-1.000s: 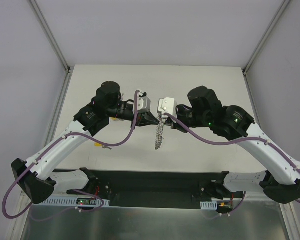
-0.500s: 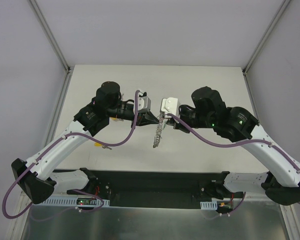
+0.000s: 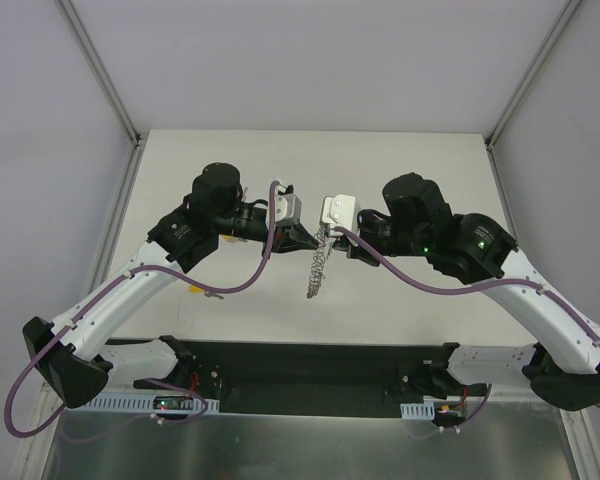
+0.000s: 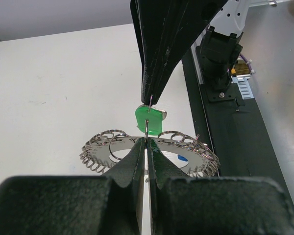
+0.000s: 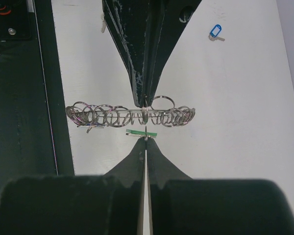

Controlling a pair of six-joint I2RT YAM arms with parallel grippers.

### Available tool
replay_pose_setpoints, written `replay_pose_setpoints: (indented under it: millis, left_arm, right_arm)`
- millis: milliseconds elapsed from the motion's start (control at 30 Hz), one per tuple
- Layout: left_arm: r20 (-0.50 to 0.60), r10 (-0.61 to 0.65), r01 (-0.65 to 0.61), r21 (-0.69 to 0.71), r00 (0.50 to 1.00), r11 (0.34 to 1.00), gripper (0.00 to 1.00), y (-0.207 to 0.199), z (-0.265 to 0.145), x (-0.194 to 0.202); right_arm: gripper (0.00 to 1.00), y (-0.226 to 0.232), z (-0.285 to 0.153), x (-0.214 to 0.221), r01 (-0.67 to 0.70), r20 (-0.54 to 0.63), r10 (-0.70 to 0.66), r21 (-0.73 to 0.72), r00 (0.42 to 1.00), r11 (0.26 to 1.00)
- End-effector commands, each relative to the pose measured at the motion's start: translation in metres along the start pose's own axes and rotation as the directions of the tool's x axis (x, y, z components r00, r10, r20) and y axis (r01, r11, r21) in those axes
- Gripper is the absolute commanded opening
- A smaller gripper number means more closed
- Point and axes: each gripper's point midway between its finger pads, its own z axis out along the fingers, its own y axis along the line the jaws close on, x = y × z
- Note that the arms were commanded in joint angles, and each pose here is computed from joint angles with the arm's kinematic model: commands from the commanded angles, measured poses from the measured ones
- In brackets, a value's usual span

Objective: Put the keys on the keyring

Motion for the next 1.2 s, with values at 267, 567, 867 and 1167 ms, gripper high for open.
replay_pose_setpoints:
  millis: [267,567,867,1167]
  left_arm:
    - [0.089,0.117,-0.119,0.025,0.989,0.993,0.0,-0.0057,-0.0017,-0.0388]
    - [0.092,0.114,-0.117,0.027,0.989,0.993,0.0,-0.0046,-0.0004,-0.0387]
    - [0.096,0.121,-0.124,0.028,0.988,0.992,0.0,-0.0058,-0.0004,-0.0405]
    - [0.11,0.159,-0.165,0.057,0.981,0.985,0.0,-0.0076,0.0043,-0.0438]
  right_arm:
    - [0.01,-0.0007,-0.0012,-0.0101,-0.001,0.03,0.001,-0.004,1.0,1.0]
    - [0.01,0.0004,-0.0006,-0.0105,0.0,0.032,0.0,-0.011,0.999,1.0]
    - [0.01,0.0,-0.0009,-0.0094,-0.006,0.025,0.006,-0.008,1.0,1.0]
    - [0.01,0.0048,-0.0041,-0.0171,0.002,0.046,0.0,-0.044,0.999,0.999]
